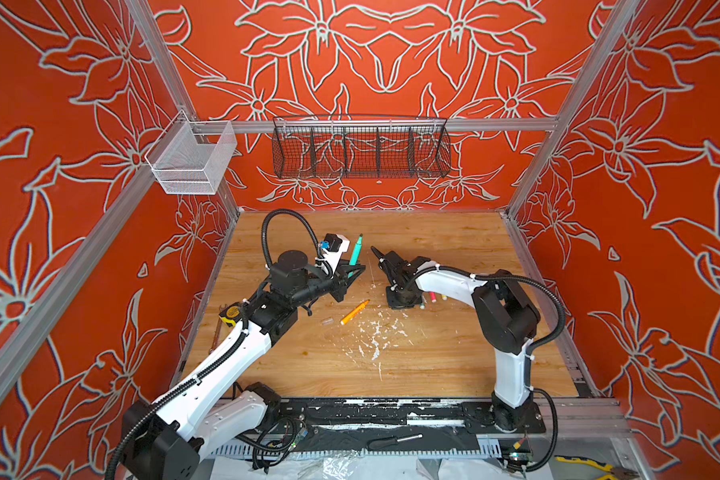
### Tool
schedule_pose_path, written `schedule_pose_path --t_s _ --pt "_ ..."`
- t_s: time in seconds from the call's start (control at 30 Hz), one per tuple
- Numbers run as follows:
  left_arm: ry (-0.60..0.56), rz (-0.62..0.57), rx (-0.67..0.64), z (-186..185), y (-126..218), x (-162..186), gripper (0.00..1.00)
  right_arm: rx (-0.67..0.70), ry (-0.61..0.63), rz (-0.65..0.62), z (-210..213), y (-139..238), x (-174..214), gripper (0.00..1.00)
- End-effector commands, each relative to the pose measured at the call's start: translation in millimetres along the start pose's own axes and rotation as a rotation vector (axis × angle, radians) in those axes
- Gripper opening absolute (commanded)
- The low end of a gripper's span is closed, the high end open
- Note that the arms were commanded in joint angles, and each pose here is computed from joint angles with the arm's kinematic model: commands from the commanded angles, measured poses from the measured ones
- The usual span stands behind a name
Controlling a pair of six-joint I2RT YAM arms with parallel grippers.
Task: Insert the pens into the pen caps
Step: 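Carry the cap over the slim green marker's tip with the right gripper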
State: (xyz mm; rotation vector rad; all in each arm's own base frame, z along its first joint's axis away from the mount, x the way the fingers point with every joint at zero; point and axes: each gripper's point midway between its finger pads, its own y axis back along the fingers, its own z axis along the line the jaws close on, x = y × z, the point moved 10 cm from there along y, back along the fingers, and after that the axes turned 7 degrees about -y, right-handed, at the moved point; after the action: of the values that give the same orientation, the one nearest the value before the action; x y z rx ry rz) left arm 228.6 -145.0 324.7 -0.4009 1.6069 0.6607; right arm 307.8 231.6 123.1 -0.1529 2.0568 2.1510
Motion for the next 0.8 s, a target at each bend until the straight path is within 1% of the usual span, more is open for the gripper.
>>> schedule_pose_path --t_s 0.0,0.03,0.2,0.33,0.43,0.57,0.77 --pt "-0.054 -0.056 0.007 -3.9 2.0 -9.0 0.0 0.031 -0.004 0.019 -5.1 -6.4 2.4 0.13" --pt "-0.052 -0.053 0.008 -4.3 0.9 -8.3 0.0 0.025 -0.003 0.01 -4.9 -4.9 1.9 0.11" --pt "-0.057 -0.026 0.017 -8.6 -4.6 -3.9 0.0 -0.018 0.003 -0.045 -3.9 10.3 -1.5 0.09" --pt "-0.077 -0.007 0.009 -13.9 -8.5 -0.1 0.0 -0.085 0.011 -0.124 -6.4 34.1 -1.2 0.09" --pt "-0.08 0.004 0.006 -15.5 -11.9 3.4 0.0 -0.154 0.006 -0.225 -10.0 61.9 -1.4 0.09" --pt "-0.075 0.009 -0.003 -16.3 -17.7 9.3 0.0 -0.302 -0.003 -0.404 -15.6 114.2 -0.6 0.09" --pt "-0.039 0.026 0.008 -16.9 -28.0 17.4 0.0 -0.538 0.026 -0.607 -20.1 178.1 5.6 0.09"
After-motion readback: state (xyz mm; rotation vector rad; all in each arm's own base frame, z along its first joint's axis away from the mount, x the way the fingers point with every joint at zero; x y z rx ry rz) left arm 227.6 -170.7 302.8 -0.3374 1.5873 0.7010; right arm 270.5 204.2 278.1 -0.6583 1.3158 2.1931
